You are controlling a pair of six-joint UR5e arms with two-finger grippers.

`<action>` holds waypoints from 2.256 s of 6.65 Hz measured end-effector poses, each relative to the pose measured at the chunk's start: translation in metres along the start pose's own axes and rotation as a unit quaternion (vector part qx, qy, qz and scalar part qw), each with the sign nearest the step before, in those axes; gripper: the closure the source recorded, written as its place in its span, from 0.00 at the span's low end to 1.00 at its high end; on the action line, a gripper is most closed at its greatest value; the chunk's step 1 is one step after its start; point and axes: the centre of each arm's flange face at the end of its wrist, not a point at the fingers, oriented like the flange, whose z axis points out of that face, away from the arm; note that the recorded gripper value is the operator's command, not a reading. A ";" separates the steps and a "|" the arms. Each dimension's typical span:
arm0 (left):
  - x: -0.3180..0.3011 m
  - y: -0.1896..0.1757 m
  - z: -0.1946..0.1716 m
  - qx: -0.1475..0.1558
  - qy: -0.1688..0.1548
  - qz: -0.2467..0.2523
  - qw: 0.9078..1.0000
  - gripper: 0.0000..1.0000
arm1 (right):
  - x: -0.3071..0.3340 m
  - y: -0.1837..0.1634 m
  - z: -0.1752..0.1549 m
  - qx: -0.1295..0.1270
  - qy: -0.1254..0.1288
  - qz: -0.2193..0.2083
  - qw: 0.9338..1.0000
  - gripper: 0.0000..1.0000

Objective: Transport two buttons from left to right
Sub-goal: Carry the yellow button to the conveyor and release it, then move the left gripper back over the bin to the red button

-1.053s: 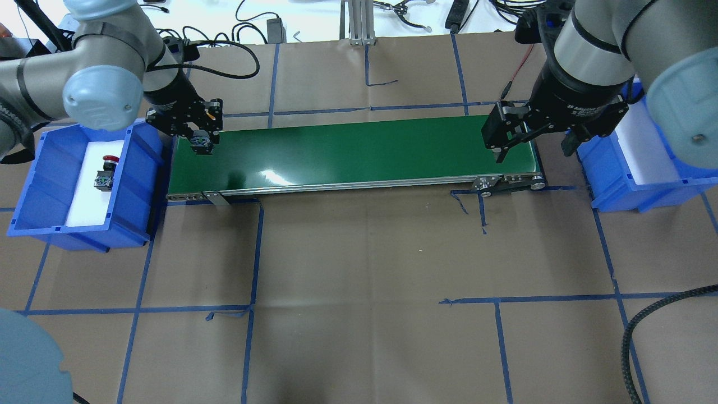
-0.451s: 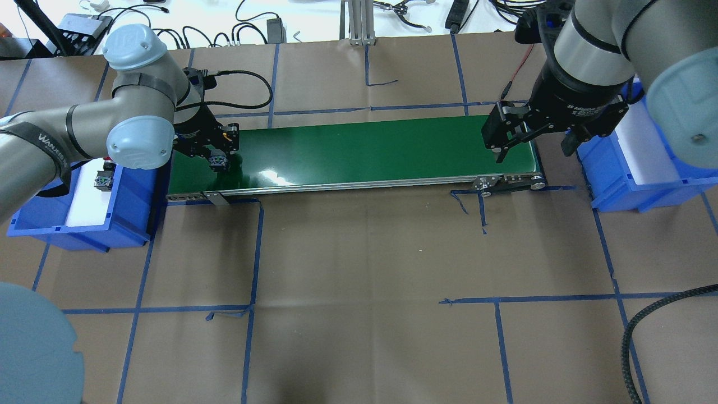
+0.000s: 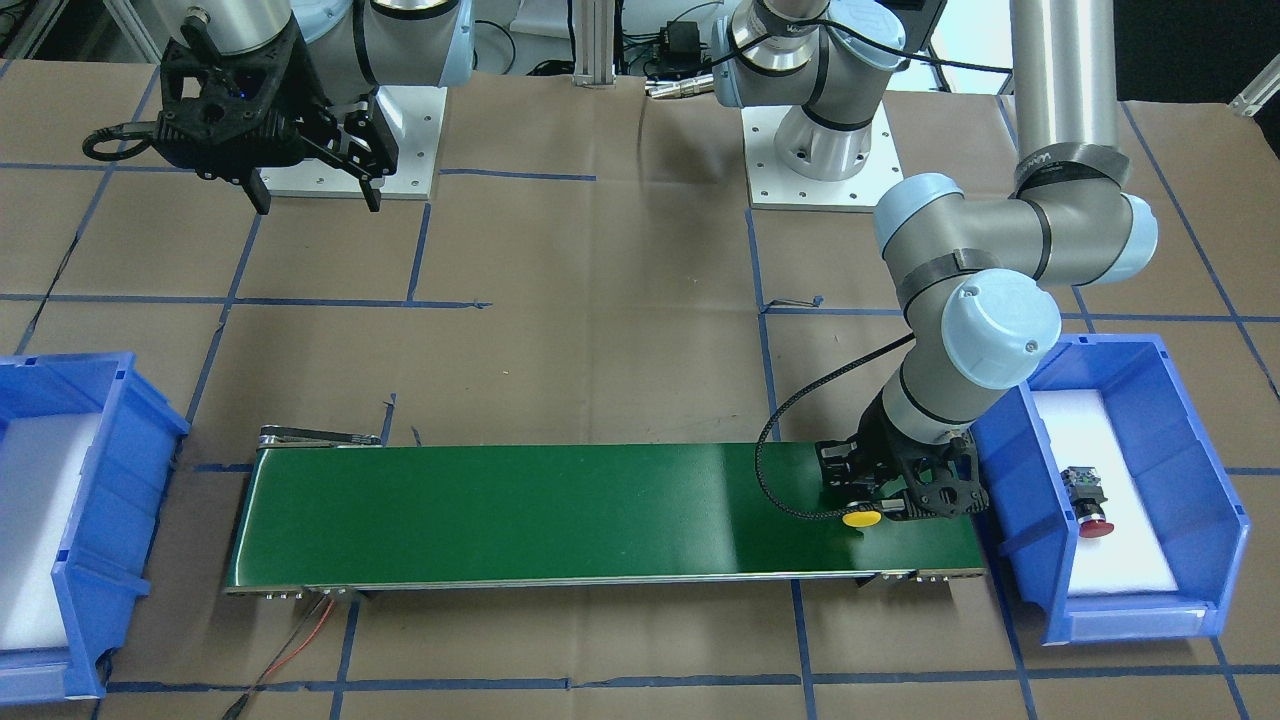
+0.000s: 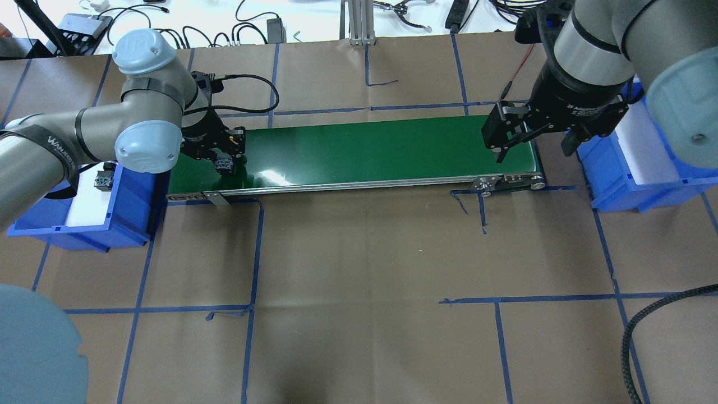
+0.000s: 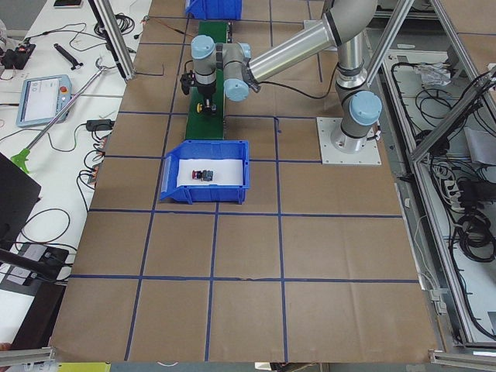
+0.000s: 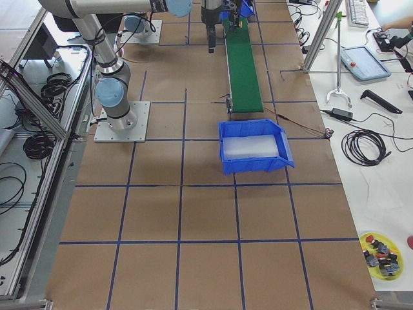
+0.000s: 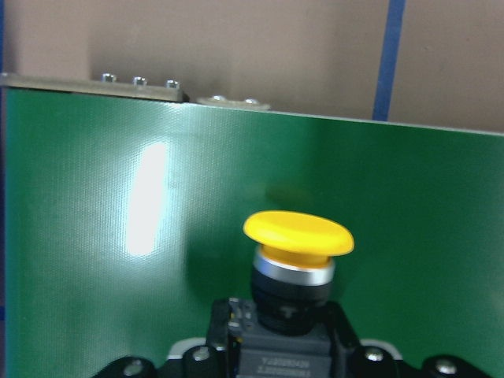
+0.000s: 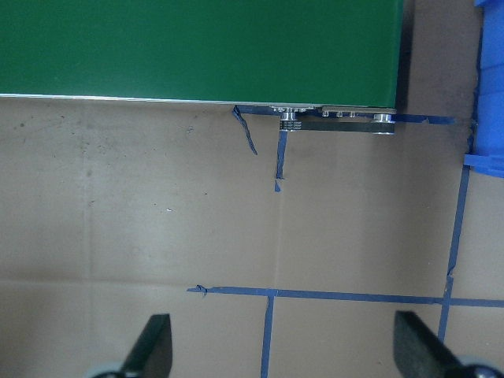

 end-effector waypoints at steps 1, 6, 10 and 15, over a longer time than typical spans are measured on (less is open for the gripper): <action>0.001 0.000 -0.001 0.001 0.000 0.000 1.000 0.00 | 0.000 0.000 0.000 0.000 0.000 0.000 1.000 0.00; 0.000 -0.013 -0.091 0.036 -0.001 0.002 0.999 0.00 | 0.000 0.000 0.000 0.000 0.000 0.000 1.000 0.00; -0.023 0.010 -0.161 0.016 -0.013 0.005 1.000 0.00 | 0.000 0.000 0.000 0.000 0.000 0.000 1.000 0.00; -0.186 -0.003 -0.157 0.002 -0.020 0.030 0.999 0.00 | 0.000 0.000 0.000 0.000 0.000 0.000 1.000 0.00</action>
